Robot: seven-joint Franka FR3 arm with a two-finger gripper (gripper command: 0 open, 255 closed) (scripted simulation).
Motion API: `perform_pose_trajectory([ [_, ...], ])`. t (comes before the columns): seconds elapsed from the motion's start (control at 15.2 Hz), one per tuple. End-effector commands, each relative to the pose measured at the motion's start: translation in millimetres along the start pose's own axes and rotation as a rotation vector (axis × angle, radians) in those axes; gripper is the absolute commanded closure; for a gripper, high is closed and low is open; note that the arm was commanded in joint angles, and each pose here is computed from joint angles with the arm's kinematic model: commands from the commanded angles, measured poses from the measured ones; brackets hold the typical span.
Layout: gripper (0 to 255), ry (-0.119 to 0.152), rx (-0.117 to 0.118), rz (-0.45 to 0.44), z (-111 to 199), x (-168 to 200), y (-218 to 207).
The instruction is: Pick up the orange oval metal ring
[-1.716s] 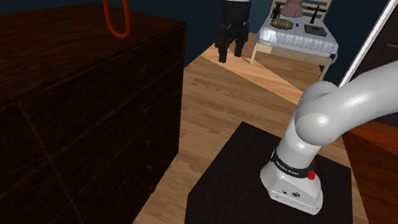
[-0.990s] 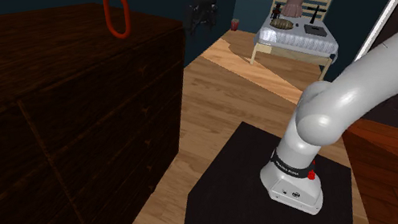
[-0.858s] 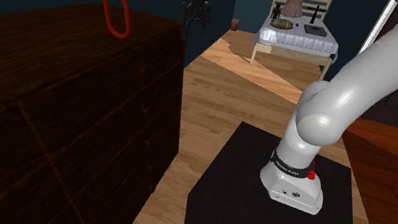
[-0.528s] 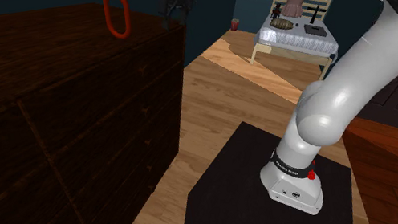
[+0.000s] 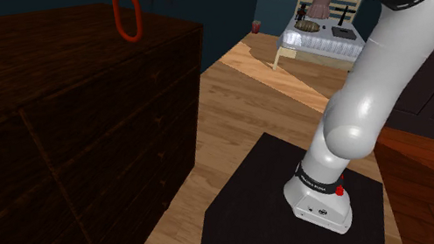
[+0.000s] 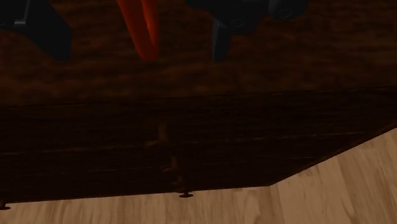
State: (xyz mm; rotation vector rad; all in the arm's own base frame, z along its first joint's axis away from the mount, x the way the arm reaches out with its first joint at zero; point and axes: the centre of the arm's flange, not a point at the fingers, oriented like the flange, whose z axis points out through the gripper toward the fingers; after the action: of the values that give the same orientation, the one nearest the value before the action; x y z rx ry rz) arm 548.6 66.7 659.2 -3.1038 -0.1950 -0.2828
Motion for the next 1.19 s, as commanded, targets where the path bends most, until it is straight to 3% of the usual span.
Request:
perform_pose_trajectory([
  [0.0, 0, 0.025, -0.002, -0.022, -8.3, 23.4, -6.3],
  [0.26, 0, 0.074, -0.007, -0.065, -26.2, 63.2, -21.4],
  [0.92, 0, 0.074, -0.007, -0.066, 12.8, 56.6, -21.4],
  [0.99, 255, 0.074, -0.007, -0.066, 13.3, 56.3, -21.2],
  [1.12, 255, 0.074, -0.007, -0.066, 13.4, 56.6, -21.0],
])
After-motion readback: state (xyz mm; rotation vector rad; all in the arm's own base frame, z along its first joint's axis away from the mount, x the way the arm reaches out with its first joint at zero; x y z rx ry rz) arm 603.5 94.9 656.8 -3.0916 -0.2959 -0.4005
